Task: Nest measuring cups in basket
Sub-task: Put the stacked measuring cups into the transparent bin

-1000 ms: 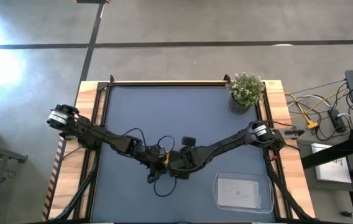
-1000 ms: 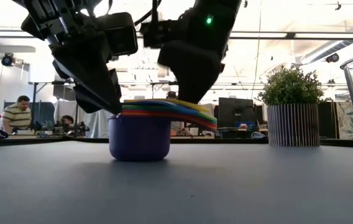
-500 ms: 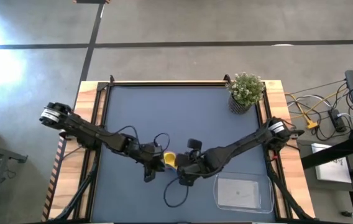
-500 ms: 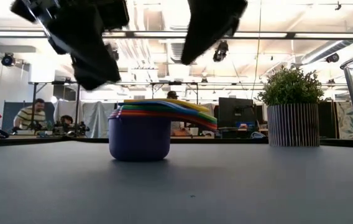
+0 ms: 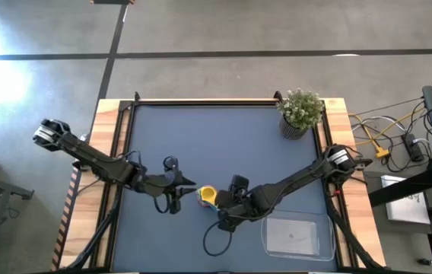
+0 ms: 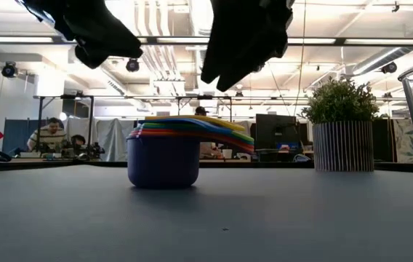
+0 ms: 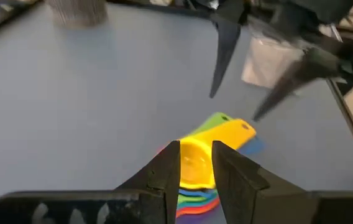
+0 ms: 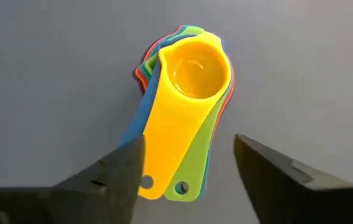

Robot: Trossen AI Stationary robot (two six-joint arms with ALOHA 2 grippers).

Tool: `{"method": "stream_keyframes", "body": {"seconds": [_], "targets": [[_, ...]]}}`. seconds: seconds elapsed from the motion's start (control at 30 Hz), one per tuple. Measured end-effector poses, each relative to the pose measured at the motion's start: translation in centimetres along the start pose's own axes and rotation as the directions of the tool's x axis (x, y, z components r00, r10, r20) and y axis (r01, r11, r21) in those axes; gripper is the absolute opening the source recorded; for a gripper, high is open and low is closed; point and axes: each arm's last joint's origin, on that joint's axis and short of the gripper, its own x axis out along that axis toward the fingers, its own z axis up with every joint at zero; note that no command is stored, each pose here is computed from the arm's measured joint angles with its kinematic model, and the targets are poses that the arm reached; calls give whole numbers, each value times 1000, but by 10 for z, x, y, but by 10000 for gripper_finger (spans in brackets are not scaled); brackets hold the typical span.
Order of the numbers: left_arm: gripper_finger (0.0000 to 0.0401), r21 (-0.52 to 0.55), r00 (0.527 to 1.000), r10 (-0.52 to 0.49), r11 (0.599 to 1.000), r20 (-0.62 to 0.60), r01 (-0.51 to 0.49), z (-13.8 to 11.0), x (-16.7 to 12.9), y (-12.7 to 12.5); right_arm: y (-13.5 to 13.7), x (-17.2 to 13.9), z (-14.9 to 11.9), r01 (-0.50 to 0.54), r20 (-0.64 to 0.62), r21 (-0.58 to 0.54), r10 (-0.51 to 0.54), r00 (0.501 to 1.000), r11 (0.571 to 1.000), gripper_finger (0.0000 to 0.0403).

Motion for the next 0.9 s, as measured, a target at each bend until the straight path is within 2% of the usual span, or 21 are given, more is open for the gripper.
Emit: {"method": "stream_keyframes", "body": {"seconds": [0.2, 0.37, 0.57, 0.73, 0.9], "targets": [[75, 36, 994, 70, 997, 82, -73, -12, -13, 14, -4, 3, 6, -10, 22, 124, 7, 1000, 992, 306], [75, -11, 980, 86, 996, 181, -86, -27, -22, 29, -11, 8, 14, -30, 33, 214, 24, 999, 976, 341], [75, -40, 956, 65, 998, 286, -56, -43, -29, 43, -21, 15, 20, -44, 16, 250, 41, 999, 967, 362], [75, -61, 942, 51, 998, 332, -33, -39, -36, 45, -24, 17, 22, -78, -11, 281, 85, 996, 956, 364], [75, 1, 937, -10, 1000, 348, 11, -31, -41, 42, -21, 17, 24, -120, 5, 286, 124, 992, 951, 364]]}}
